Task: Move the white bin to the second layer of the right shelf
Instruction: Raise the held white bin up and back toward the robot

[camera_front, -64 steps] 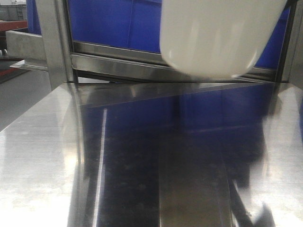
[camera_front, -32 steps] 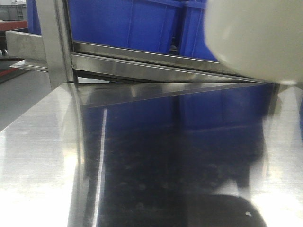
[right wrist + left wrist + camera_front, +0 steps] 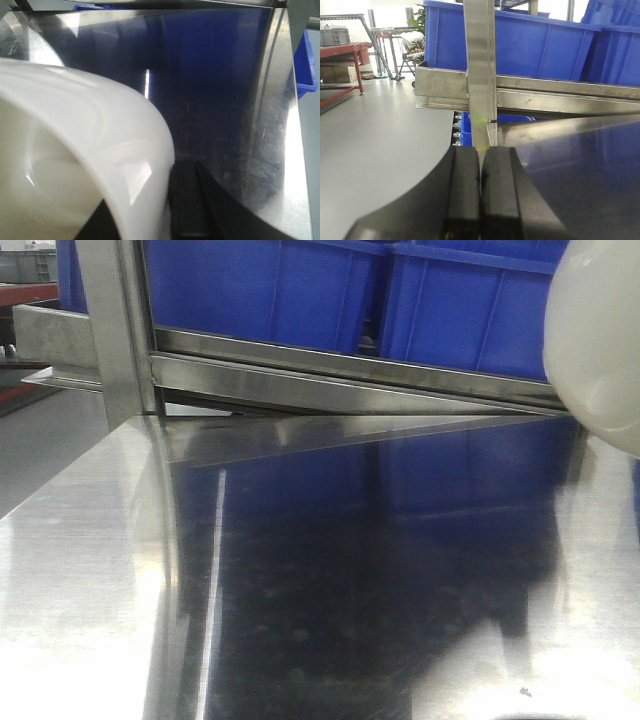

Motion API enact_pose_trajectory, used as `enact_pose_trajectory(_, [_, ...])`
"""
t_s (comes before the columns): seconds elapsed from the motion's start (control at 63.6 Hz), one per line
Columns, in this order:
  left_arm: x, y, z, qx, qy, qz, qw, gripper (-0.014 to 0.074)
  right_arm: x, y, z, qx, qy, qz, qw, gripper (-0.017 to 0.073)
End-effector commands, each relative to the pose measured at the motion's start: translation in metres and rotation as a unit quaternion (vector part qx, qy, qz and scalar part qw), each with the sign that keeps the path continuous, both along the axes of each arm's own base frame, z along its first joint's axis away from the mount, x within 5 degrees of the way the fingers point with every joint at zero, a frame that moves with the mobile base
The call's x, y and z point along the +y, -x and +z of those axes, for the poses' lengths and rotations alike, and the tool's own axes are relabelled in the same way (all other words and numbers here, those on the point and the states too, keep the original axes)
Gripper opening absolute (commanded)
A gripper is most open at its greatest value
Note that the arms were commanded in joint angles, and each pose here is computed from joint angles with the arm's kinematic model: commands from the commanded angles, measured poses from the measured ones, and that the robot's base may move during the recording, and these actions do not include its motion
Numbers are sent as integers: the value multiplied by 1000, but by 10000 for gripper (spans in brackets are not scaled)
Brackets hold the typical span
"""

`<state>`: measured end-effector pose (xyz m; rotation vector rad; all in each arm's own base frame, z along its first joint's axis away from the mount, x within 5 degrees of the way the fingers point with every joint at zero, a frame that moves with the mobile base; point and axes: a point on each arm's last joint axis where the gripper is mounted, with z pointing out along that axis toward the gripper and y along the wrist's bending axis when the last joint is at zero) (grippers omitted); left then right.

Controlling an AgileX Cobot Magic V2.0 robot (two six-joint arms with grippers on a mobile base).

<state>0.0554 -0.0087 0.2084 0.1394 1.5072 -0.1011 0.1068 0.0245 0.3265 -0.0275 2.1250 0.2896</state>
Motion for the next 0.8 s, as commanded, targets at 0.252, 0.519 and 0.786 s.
enact_pose_trajectory(0.252, [0,0,-2,-35,13,1,999,85,-1,-2,18,-62,-13,-8,998,56])
enact_pose_trajectory(0.519, [0,0,-2,-35,13,1,999,85,-1,-2,18,-62,-13,-8,998,56])
enact_pose_trajectory(0.786, [0,0,-2,-35,13,1,999,85,-1,-2,18,-62,-13,-8,998,56])
